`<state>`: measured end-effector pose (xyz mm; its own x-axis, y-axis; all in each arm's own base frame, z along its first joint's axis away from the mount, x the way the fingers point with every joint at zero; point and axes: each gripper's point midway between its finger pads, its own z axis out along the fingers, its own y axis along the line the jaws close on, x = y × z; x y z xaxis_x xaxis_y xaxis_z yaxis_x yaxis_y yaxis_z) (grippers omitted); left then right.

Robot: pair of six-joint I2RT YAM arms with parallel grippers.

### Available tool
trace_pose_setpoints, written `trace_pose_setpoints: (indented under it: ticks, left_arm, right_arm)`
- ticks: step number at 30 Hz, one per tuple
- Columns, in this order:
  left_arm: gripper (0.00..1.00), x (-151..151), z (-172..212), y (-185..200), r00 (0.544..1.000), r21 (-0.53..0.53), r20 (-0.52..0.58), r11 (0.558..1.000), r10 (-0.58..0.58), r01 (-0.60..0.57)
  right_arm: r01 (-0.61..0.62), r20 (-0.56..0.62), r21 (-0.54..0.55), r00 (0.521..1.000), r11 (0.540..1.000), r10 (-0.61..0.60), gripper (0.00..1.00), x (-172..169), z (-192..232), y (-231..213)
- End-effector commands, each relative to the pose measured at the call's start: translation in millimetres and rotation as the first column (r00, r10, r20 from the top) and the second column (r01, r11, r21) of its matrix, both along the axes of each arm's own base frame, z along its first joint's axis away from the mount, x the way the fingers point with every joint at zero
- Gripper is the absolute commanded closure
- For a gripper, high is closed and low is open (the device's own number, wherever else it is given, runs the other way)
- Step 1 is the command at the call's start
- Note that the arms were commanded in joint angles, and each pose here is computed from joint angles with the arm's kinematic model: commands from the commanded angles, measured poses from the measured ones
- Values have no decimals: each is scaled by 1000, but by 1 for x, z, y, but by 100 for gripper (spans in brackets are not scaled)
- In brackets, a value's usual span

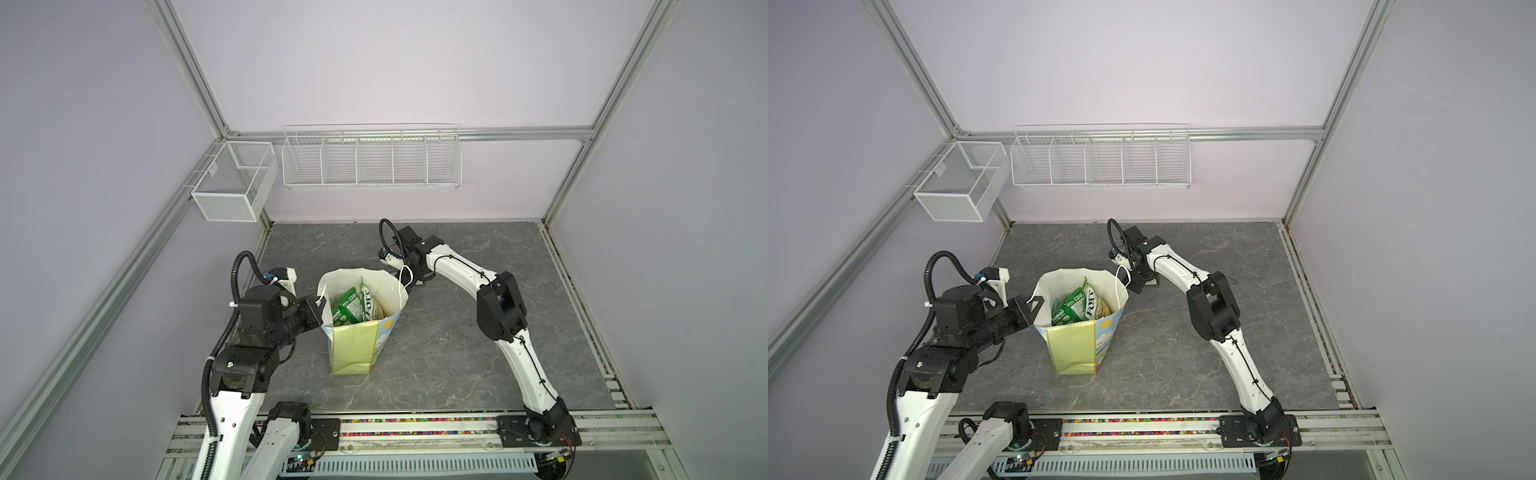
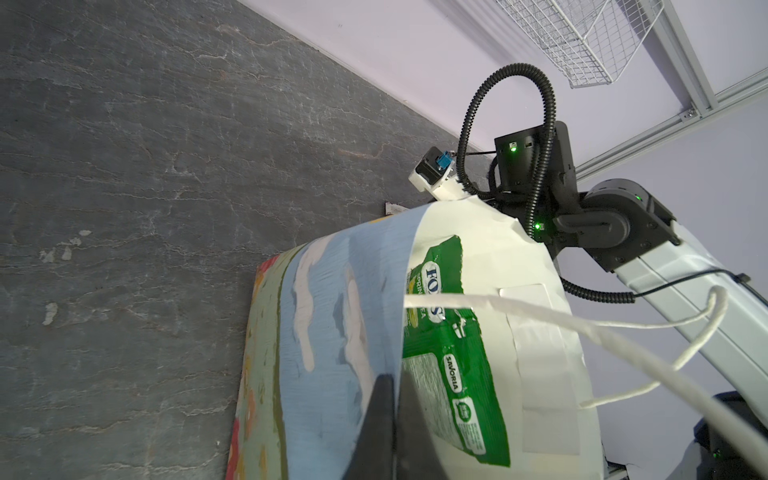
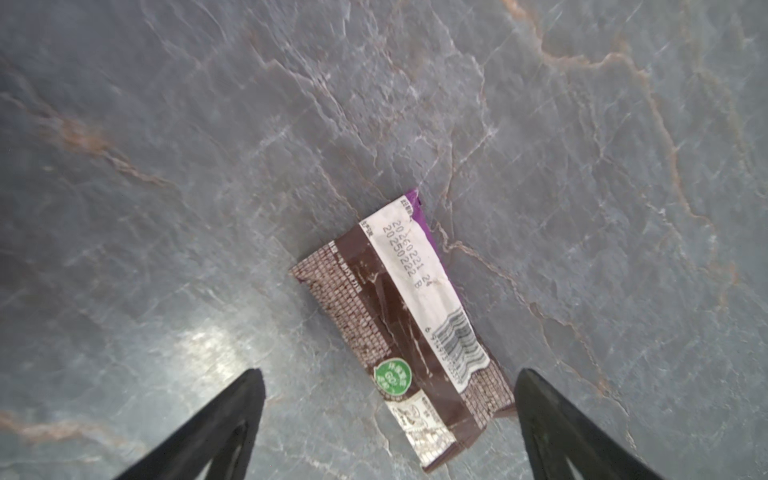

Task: Place the snacks into the paper bag
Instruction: 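Lower the right gripper onto the brown chocolate bar and close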

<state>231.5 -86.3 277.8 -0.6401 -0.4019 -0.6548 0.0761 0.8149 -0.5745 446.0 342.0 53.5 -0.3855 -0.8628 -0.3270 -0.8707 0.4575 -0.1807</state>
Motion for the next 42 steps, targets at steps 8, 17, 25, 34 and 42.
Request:
trace_pose_setpoints:
  ticks: [8, 17, 25, 34, 42]
  left_arm:
    - [100, -3, 28, 3, 996, 12, 93, 1000, 1, -2]
    - [100, -5, 26, 4, 996, 19, 90, 1000, 4, -6]
    - [100, -6, 29, 5, 996, 17, 92, 1000, 8, -10]
    - [100, -6, 32, 4, 995, 7, 99, 1000, 7, -7]
    - [100, -6, 35, 4, 995, 5, 101, 1000, 6, -7]
  right_arm:
    - [-4, -16, -22, 1000, 1000, 4, 3, 9, -7, 0]
    - [60, -87, 11, 994, 998, -59, 4, 8, -26, -1]
    - [120, -153, 48, 982, 992, -111, 6, 8, -30, -6]
    - [136, -245, 22, 961, 990, -127, 14, -8, -40, -14]
    - [167, -290, 18, 945, 986, -155, 25, -17, -41, -16]
